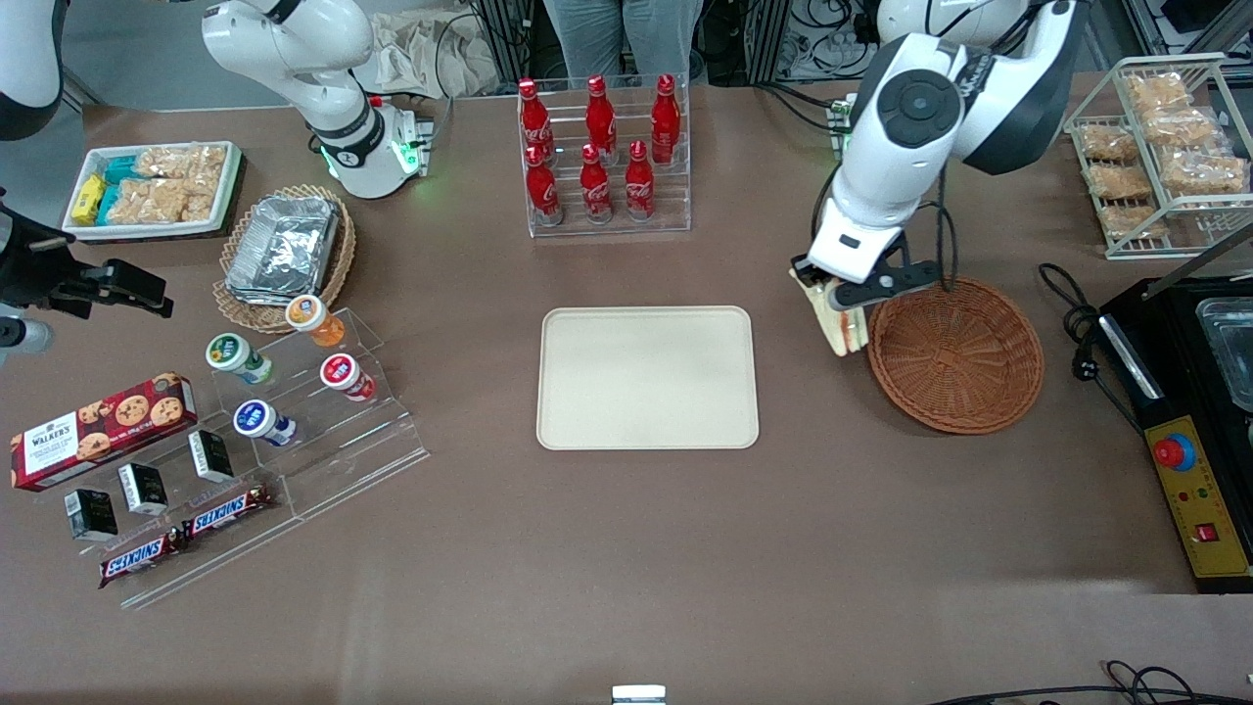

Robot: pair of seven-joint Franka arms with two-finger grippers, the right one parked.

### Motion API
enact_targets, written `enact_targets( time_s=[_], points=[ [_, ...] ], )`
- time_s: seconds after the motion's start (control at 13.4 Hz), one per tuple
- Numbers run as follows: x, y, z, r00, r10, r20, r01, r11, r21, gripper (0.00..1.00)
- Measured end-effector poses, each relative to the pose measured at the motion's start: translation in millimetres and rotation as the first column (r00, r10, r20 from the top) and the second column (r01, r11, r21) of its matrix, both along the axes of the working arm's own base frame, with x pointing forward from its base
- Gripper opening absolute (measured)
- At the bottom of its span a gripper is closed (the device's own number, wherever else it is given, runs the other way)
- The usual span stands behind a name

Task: Place sandwich from basket to tray
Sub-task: 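Carry the sandwich with the left gripper over to the white tray, then lower the sandwich onto the tray edge beside the basket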

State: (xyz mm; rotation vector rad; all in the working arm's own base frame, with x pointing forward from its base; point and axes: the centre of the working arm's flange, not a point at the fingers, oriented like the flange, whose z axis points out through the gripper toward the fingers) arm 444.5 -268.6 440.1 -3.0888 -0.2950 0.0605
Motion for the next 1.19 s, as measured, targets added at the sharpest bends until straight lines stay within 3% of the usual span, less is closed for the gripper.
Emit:
enact_targets(
  time_s=[0.37,0.6,0.97,1.19],
  points=[
    [-3,-38,-19,0.993,-0.108,0.043,0.111,0.992,-0.063,0.22],
    [-2,-52,-41,0.988,-0.143,0.048,0.148,0.984,-0.101,0.22],
    [6,-55,-88,0.974,-0.225,0.031,0.227,0.971,-0.078,0.22],
    [11,-59,-115,0.963,-0.269,0.038,0.271,0.959,-0.084,0.22]
  ],
)
